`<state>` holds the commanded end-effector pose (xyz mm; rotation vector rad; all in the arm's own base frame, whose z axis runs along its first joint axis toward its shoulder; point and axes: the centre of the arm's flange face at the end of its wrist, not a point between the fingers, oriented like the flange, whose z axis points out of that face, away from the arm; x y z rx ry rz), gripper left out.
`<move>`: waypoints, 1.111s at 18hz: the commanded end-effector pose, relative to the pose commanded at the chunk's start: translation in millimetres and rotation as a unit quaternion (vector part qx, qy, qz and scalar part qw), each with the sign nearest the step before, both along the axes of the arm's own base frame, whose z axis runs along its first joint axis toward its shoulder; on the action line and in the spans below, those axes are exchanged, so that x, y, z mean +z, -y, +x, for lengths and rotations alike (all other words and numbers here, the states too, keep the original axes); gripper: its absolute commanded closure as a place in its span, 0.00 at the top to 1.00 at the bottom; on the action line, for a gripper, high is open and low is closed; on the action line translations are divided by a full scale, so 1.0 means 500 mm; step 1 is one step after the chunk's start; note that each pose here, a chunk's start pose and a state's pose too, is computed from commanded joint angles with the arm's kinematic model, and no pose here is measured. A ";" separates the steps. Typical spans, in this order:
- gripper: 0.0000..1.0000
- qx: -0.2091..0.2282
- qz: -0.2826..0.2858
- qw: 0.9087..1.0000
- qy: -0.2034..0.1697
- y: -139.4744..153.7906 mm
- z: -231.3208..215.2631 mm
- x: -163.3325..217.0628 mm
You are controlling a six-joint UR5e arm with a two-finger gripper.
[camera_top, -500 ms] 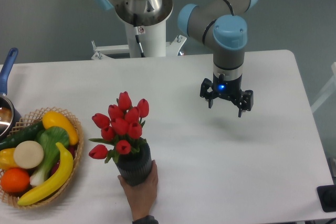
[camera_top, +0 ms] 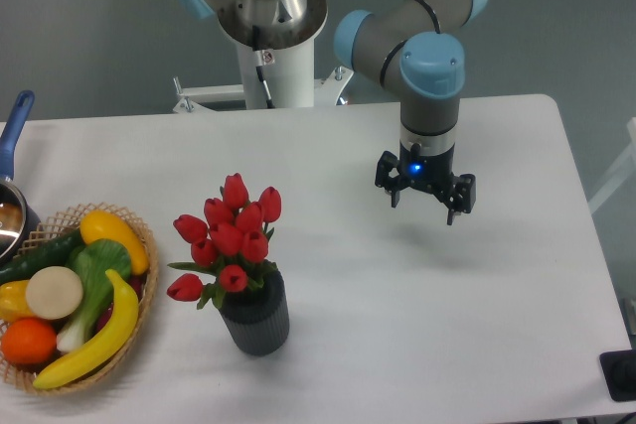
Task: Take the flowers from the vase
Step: 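Move the open gripper toward the red tulips in the black vase, then tilt the gripper and lower it toward the tulip stems above the vase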
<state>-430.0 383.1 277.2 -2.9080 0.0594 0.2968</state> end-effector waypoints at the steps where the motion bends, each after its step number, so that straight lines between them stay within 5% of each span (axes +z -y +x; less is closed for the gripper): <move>1: 1.00 -0.005 0.016 1.000 -0.008 -0.012 -0.010 0.008; 8: 1.00 -0.054 0.084 0.994 -0.040 -0.116 0.024 0.066; 17: 1.00 -0.065 0.112 0.990 -0.048 -0.162 0.076 0.129; 20: 1.00 -0.103 0.160 0.982 -0.011 -0.193 0.130 0.130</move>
